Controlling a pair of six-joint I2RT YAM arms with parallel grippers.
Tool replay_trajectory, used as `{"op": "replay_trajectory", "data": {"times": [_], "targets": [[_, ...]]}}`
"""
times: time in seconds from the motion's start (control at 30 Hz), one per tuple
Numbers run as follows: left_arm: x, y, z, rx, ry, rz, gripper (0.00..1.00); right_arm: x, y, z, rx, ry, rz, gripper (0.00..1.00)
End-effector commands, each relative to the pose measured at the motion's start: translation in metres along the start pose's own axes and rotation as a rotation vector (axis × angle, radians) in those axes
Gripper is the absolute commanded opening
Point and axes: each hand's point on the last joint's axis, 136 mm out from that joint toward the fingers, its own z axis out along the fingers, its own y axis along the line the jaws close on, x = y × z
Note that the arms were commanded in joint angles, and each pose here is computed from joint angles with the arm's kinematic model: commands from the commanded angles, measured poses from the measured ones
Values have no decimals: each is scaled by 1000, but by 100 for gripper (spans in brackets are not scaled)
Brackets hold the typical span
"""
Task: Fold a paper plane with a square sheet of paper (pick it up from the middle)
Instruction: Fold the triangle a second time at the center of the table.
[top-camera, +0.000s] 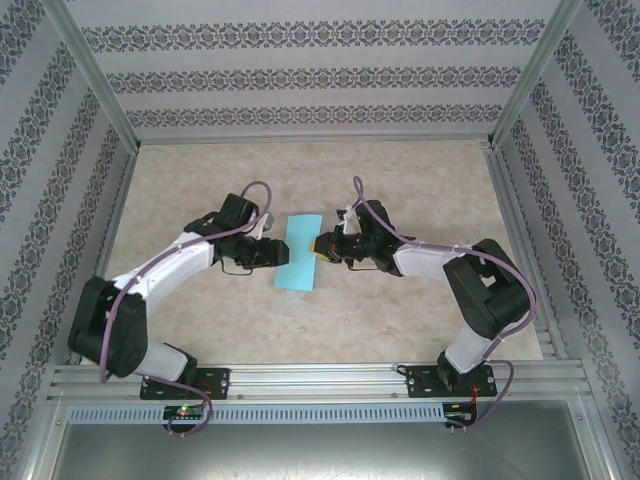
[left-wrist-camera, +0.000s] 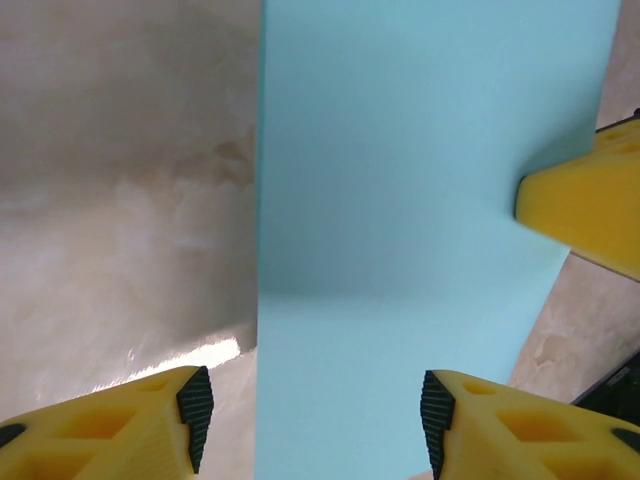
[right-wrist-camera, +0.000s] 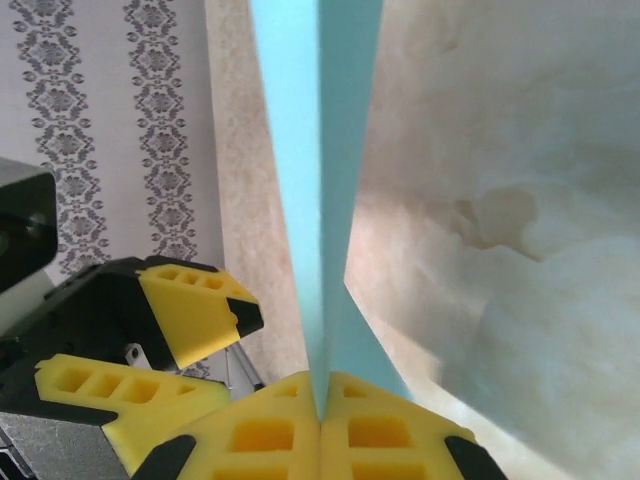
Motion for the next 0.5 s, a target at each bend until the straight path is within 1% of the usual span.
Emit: {"op": "replay_trajectory", "data": {"times": [0.0,0.07,0.13,0.23,0.33,0.47], "targets": [[0,-7,-5,82,-52,-95,62,-1,0,8,-54,24,36,5],[7,-5,1,111,-52,-140,63,-3,-1,11,-81,18,53,5],[15,-2,7,133,-44,-179,63,-3,-5,13,-74,20,59,5],[19,2,13,153,-50,-216,64,-1,-17,15,-53,28,76,5],[27,7,23,160,-32,-246,64,1,-35,17,-27,37,99,5],[30,12,30,170,-34,-276,64,1,-43,18,-28,32,118,5]]}}
